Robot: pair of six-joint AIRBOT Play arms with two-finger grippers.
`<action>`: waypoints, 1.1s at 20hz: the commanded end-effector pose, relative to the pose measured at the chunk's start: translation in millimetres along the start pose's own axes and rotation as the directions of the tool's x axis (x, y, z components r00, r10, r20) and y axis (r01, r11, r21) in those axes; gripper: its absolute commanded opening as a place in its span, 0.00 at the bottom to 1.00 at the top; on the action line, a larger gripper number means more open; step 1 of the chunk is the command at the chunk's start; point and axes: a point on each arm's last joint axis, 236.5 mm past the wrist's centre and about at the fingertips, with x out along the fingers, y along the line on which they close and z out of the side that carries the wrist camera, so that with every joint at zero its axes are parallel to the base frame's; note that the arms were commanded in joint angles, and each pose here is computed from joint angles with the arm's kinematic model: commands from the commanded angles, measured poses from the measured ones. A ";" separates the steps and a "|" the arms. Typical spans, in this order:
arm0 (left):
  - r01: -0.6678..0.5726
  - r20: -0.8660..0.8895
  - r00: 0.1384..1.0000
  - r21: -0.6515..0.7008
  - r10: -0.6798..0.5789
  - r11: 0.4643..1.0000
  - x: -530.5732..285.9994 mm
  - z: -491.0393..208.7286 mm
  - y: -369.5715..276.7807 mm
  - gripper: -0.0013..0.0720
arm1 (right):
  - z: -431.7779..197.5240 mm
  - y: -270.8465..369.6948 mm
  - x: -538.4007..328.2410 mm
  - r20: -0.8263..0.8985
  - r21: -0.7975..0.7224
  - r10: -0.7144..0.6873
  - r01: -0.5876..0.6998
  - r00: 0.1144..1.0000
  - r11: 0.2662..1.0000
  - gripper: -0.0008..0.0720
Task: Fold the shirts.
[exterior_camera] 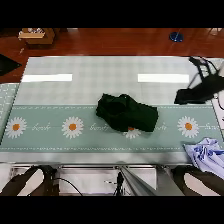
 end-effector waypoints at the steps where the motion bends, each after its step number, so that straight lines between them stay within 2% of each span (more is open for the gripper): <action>1: -0.003 -0.006 1.000 -0.003 0.003 1.000 1.7 -1.0 2.2 0.12 | -39.4 -13.2 17.9 0.001 0.221 0.236 -0.230 0.972 0.948 0.84; 3: -0.002 -0.011 1.000 -0.007 0.002 1.000 3.5 -1.6 3.4 0.12 | -52.2 0.6 41.4 0.027 0.293 0.358 -0.349 0.933 0.890 0.84; 7: -0.001 -0.014 1.000 -0.010 0.001 1.000 4.6 -1.9 4.2 0.12 | -57.8 33.2 80.8 0.130 0.380 0.494 -0.504 0.859 0.776 0.84; 11: -0.001 -0.016 1.000 -0.010 0.000 1.000 4.5 -2.3 4.0 0.12 | -44.7 44.0 100.1 0.288 0.449 0.522 -0.595 0.803 0.667 0.84; 13: 0.000 -0.017 1.000 -0.010 0.000 1.000 4.5 -2.5 4.0 0.12 | -43.2 44.4 107.1 0.321 0.467 0.512 -0.604 0.797 0.646 0.84; 16: 0.000 -0.017 1.000 -0.010 0.000 1.000 4.5 -2.6 4.0 0.12 | -40.2 58.6 120.7 0.307 0.458 0.506 -0.591 0.806 0.664 0.84; 19: 0.000 -0.017 1.000 -0.010 0.000 1.000 4.5 -2.7 3.9 0.12 | -27.2 86.7 134.0 0.324 0.476 0.521 -0.612 0.790 0.632 0.82; 20: 0.000 -0.017 1.000 -0.010 0.000 1.000 4.5 -2.6 3.9 0.12 | -24.6 93.9 140.0 0.326 0.490 0.520 -0.611 0.790 0.621 0.75; 22: 0.000 -0.017 1.000 -0.010 0.000 1.000 4.7 -2.6 4.0 0.12 | -22.1 103.5 144.1 0.328 0.510 0.531 -0.620 0.781 0.596 0.31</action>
